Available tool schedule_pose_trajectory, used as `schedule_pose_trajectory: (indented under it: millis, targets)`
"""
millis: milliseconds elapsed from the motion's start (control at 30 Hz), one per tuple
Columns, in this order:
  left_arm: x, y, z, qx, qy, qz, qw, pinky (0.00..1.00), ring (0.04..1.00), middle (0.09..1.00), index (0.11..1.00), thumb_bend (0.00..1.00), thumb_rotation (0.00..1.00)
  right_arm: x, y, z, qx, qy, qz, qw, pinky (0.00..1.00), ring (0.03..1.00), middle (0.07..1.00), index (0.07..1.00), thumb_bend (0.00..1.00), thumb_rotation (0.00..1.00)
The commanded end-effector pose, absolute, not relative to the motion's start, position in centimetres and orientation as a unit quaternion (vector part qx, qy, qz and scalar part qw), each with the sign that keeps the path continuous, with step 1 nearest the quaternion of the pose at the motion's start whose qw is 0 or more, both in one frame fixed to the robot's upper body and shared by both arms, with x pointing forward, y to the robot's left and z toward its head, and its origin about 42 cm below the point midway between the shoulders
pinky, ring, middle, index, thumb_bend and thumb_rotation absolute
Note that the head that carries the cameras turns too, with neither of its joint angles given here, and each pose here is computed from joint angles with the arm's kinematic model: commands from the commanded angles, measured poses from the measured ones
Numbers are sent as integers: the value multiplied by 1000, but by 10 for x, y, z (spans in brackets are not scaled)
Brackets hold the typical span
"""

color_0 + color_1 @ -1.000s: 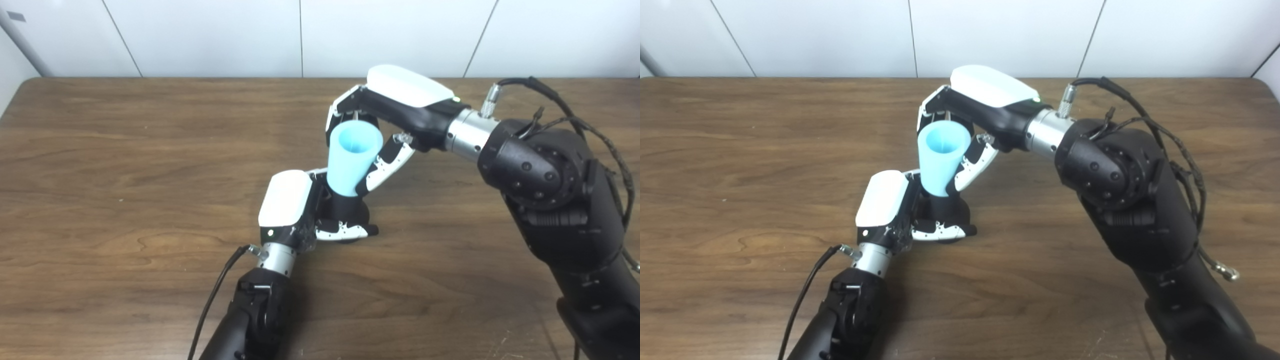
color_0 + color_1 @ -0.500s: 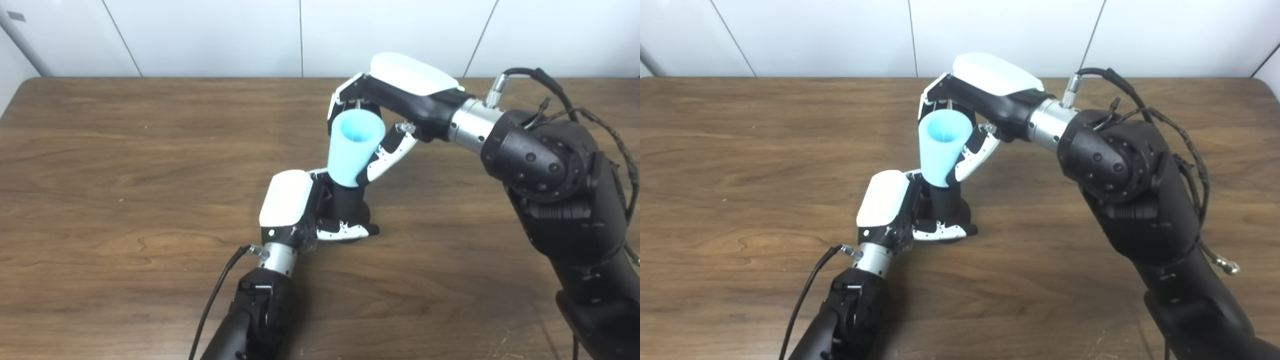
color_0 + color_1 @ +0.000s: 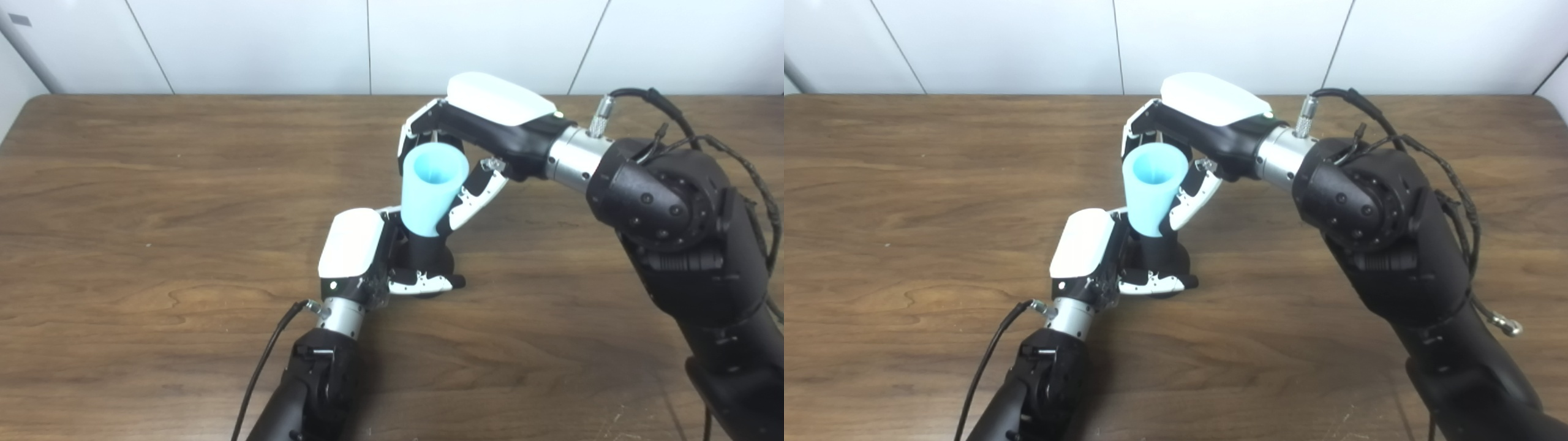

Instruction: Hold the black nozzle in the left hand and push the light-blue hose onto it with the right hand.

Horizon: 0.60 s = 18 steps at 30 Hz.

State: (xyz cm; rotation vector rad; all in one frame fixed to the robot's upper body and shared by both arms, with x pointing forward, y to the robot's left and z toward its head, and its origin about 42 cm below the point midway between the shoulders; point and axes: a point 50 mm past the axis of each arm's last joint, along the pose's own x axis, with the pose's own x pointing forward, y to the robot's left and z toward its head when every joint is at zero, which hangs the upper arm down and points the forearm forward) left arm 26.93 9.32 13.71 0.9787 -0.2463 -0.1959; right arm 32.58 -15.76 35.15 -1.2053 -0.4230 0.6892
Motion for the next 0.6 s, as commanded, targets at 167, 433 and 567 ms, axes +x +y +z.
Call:
schedule_pose_trajectory:
  millis: [167,433,567]
  targets:
    - [259,90,117,473,-66,-130,869,475,536,531,466,518,0,324,-158,363,-564,-224,299,736,361,375,505,517,515,0]
    - [258,91,117,473,-65,-131,869,472,536,529,467,518,0,326,-157,363,-566,-230,298,733,362,377,505,508,516,0]
    - [259,91,118,473,-65,-130,869,473,537,530,466,518,0,327,-156,364,-569,-231,297,731,353,375,507,514,515,0]
